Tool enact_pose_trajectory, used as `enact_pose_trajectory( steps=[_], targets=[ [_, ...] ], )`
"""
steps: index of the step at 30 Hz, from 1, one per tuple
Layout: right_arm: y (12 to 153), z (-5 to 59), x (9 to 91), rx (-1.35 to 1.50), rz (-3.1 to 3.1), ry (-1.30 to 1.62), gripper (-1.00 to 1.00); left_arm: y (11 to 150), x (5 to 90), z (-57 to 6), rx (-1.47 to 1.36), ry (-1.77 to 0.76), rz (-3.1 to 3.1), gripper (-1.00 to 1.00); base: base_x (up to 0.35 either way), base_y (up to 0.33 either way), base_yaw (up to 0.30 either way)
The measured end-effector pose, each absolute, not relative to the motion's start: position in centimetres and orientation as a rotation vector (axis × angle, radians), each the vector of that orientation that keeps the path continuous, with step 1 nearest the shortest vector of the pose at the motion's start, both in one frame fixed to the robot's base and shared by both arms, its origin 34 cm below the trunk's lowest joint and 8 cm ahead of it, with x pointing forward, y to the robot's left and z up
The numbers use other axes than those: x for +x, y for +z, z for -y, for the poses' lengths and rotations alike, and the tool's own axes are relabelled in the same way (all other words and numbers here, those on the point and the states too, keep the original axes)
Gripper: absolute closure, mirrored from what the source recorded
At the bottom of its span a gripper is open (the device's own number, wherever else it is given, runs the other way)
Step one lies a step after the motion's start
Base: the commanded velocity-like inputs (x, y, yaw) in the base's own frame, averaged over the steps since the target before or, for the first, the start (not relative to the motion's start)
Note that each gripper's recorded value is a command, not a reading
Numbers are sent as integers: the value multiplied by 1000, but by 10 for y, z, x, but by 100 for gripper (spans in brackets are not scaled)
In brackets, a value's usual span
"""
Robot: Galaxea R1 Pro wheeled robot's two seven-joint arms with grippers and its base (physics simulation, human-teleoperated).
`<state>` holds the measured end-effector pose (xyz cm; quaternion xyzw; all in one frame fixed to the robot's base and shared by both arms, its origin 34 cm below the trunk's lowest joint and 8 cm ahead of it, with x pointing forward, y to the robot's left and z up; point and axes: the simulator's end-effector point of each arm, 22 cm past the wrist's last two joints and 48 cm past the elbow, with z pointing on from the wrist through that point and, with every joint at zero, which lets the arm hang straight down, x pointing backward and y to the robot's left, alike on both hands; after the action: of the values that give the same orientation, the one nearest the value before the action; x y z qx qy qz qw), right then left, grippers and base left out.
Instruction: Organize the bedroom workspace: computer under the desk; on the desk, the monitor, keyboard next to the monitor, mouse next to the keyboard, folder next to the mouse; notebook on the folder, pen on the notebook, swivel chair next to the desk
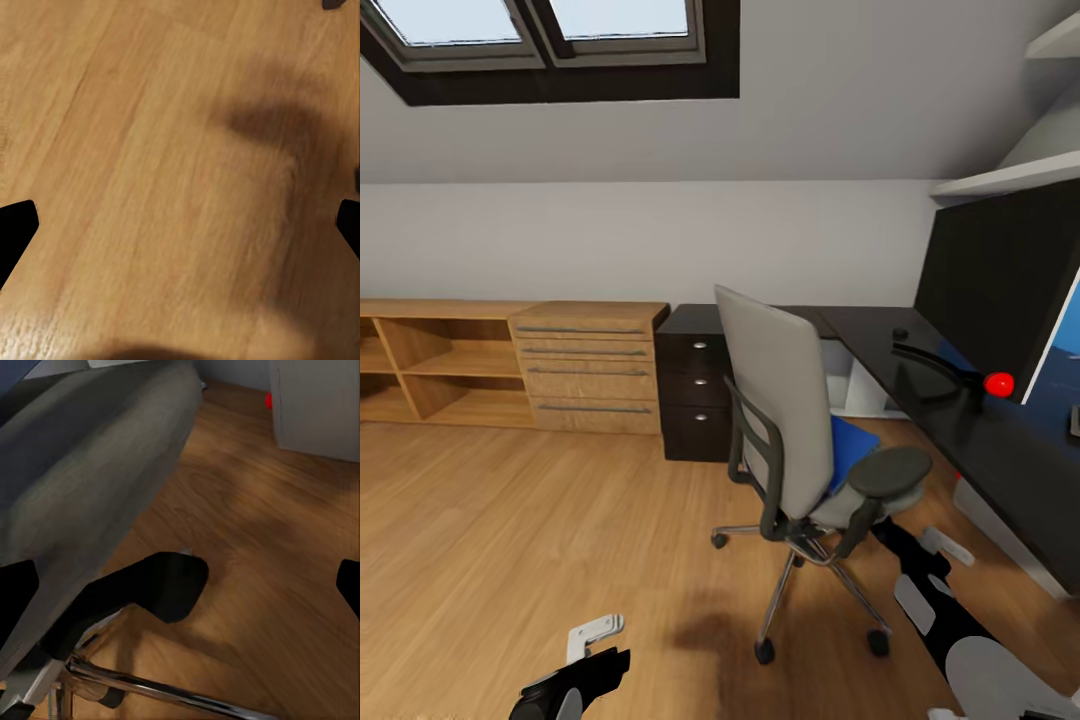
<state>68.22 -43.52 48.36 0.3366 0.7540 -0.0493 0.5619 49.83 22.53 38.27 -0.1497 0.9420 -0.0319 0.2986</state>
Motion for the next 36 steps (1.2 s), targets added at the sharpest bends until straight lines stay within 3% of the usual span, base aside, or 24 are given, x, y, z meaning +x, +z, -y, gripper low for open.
enact_pose_trajectory(
  steps=[22,36],
  targets=[
    [482,425,684,790,-1782,-100,-100,383,498,-227,-401,-82,-2502,-100,0,1,274],
    [481,424,684,790,-1782,-99,-100,380,497,-227,-404,-84,-2508,-100,-22,119,271]
  ],
)
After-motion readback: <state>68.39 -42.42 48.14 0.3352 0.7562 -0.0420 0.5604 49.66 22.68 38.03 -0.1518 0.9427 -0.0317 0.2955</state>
